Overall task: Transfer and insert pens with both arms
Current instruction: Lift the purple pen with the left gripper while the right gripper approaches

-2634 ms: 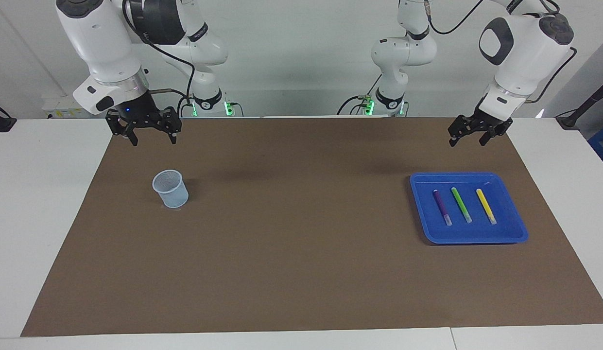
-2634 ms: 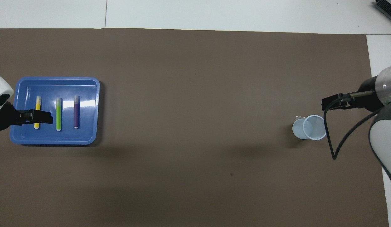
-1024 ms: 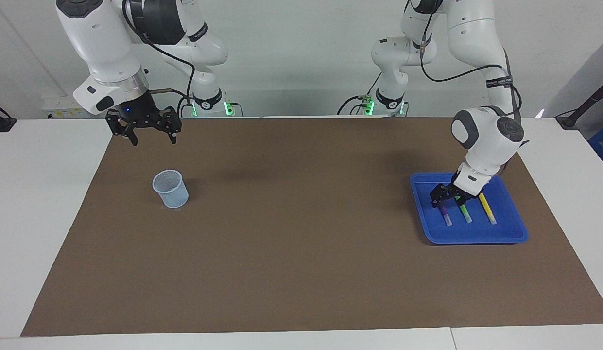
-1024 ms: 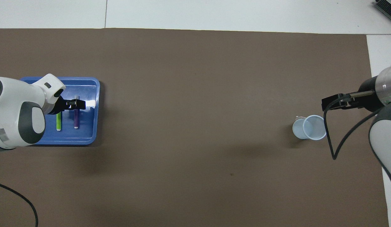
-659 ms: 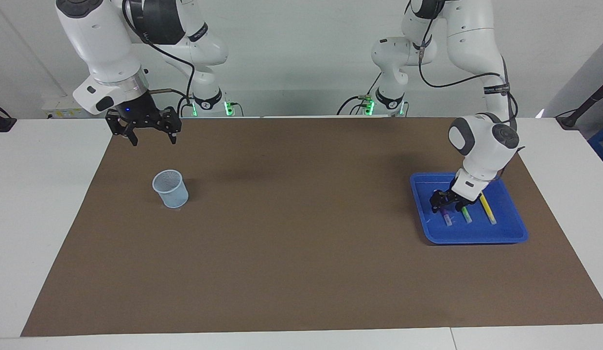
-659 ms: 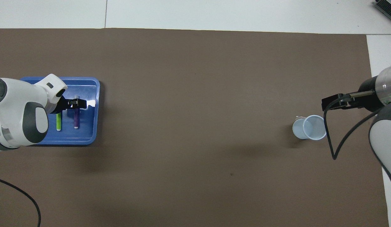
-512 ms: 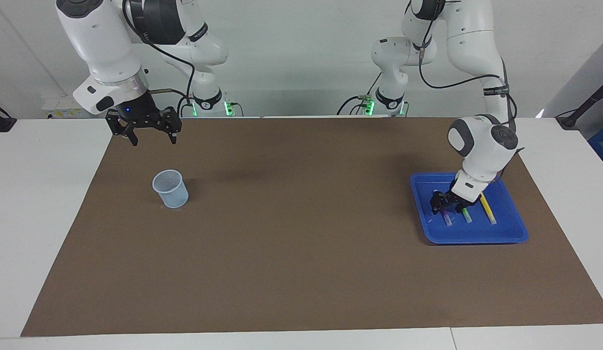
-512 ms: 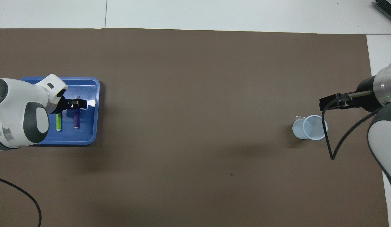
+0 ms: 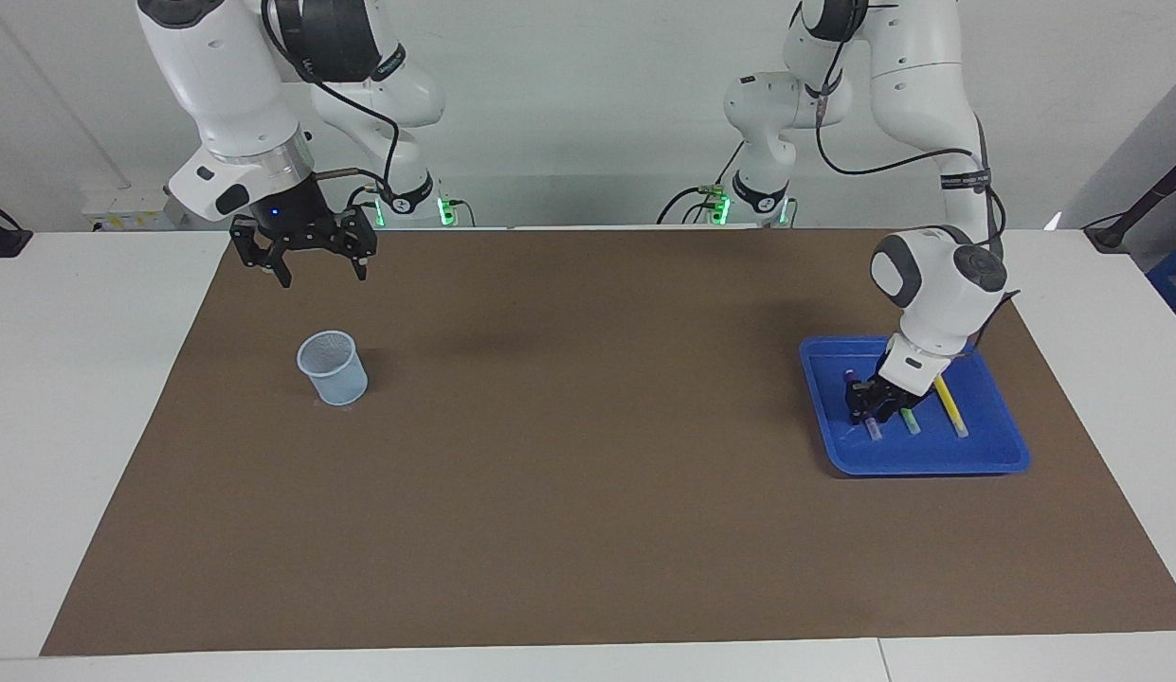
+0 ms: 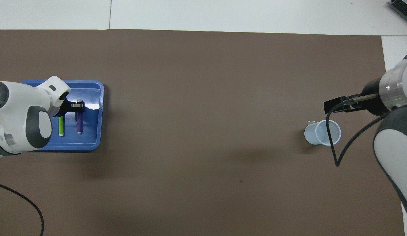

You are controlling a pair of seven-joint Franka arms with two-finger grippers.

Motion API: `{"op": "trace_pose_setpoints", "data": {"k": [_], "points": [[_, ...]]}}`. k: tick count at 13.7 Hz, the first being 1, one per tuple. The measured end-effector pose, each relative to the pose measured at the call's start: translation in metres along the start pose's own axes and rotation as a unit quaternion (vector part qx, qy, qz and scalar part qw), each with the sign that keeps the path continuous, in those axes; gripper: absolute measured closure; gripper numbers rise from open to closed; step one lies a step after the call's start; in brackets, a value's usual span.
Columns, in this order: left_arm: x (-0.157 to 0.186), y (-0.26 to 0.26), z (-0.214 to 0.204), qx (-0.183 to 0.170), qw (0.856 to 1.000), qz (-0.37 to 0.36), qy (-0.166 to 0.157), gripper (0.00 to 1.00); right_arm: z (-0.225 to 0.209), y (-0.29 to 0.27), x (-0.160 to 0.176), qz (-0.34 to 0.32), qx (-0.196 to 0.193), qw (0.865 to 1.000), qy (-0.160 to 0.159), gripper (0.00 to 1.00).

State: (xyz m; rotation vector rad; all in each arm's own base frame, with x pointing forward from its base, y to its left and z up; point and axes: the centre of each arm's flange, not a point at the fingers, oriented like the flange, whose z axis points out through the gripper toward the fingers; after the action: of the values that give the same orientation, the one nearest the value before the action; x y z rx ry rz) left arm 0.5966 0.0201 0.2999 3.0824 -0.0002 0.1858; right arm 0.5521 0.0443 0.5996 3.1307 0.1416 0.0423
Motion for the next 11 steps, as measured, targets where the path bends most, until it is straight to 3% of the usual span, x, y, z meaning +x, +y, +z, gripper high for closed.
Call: {"op": "trace_pose_setpoints", "data": {"k": [1, 4, 6, 8, 11], "points": [[0.000, 0.000, 0.000, 0.000, 1.000, 0.001, 0.000, 0.83, -0.002, 0.003, -0.001, 0.003, 0.000, 1.000, 0.001, 0.00], [0.000, 0.000, 0.000, 0.000, 1.000, 0.001, 0.000, 0.83, -0.018, 0.018, -0.010, 0.017, -0.002, 1.000, 0.014, 0.00], [0.000, 0.000, 0.000, 0.000, 1.000, 0.001, 0.000, 0.83, -0.026, 0.013, -0.008, 0.013, -0.001, 0.999, 0.039, 0.00], [0.000, 0.000, 0.000, 0.000, 1.000, 0.001, 0.000, 0.83, -0.028, -0.003, -0.002, 0.004, 0.017, 0.998, 0.063, 0.00], [0.001, 0.001, -0.002, -0.002, 1.000, 0.002, -0.010, 0.83, -0.027, -0.026, -0.002, -0.021, 0.042, 0.997, 0.066, 0.00]]}}
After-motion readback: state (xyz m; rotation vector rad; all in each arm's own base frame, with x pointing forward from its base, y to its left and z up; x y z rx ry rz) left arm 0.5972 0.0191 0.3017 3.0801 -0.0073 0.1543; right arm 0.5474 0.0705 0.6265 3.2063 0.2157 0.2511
